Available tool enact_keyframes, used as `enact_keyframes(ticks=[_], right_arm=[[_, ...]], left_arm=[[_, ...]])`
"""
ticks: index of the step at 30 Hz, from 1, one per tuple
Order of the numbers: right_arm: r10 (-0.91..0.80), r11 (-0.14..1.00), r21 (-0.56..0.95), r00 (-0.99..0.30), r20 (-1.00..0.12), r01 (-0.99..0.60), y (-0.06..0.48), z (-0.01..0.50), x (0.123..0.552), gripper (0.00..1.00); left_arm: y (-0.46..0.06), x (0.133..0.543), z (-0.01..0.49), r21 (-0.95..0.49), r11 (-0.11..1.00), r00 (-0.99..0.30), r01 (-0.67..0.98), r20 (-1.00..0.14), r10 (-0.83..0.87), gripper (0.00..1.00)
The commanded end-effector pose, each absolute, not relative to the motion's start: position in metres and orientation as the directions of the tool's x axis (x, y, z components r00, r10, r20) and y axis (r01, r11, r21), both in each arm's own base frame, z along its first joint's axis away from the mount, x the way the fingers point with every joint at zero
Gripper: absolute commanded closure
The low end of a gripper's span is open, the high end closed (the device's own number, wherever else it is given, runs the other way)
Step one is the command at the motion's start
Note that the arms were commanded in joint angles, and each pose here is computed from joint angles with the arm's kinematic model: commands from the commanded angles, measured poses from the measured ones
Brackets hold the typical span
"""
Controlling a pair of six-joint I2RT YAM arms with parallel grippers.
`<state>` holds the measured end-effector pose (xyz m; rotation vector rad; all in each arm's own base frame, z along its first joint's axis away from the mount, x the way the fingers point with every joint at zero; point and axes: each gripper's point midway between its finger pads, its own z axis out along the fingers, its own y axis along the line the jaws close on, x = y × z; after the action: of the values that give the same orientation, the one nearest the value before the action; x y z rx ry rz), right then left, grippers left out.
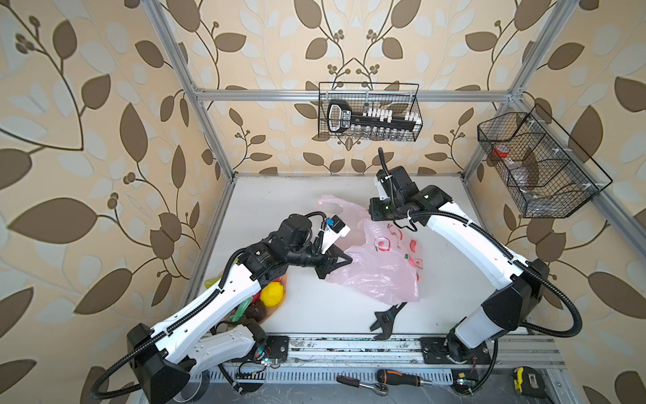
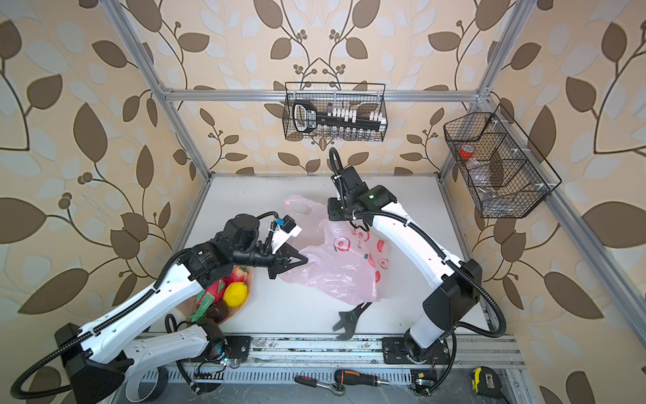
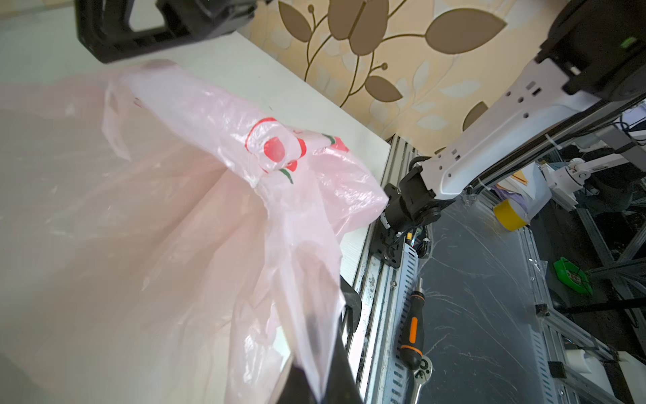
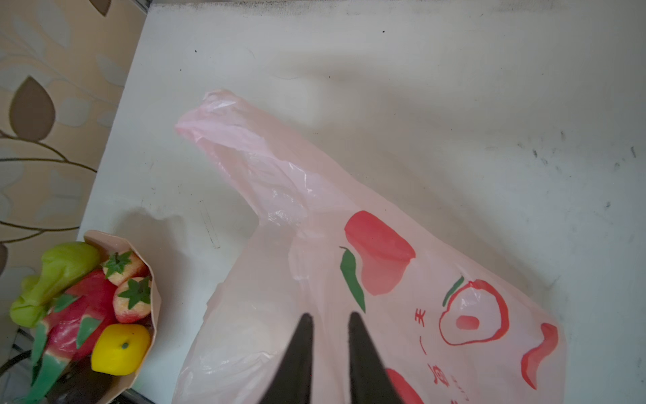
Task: Place the fruits into the plastic bag
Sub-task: Open the plastic bag at the center of the table.
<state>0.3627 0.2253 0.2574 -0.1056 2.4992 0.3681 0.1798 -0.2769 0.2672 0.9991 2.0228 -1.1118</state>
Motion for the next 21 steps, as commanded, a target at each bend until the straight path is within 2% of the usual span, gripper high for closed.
enact_keyframes(ticks=[1, 5, 10, 13, 21], right_arm=[[0.037, 0.959, 0.246, -0.802, -0.596, -0.139, 0.214, 0.277, 0.354, 0.52], [0.045, 0.950, 0.272, -0.801, -0.597, -0.150, 0.213, 0.295, 0.342, 0.34], [-0.037, 0.964, 0.192, -0.812, -0.582, -0.182, 0.220, 0.304, 0.313, 0.22], [-0.113, 0.979, 0.078, -0.824, -0.554, -0.187, 0.226, 0.294, 0.298, 0.21], [-0.181, 0.983, -0.059, -0.832, -0.524, -0.176, 0.247, 0.262, 0.287, 0.20]], left_arm=[[-0.278, 0.175, 0.267, -0.386, 0.344, -0.495, 0.856, -0.803, 0.330, 1.00], [-0.278, 0.172, 0.263, -0.382, 0.342, -0.492, 0.858, -0.804, 0.335, 1.00], [-0.279, 0.166, 0.261, -0.378, 0.333, -0.484, 0.864, -0.808, 0.337, 1.00], [-0.281, 0.165, 0.261, -0.374, 0.328, -0.478, 0.867, -0.810, 0.339, 1.00], [-0.283, 0.160, 0.259, -0.378, 0.315, -0.476, 0.870, -0.811, 0.341, 1.00]])
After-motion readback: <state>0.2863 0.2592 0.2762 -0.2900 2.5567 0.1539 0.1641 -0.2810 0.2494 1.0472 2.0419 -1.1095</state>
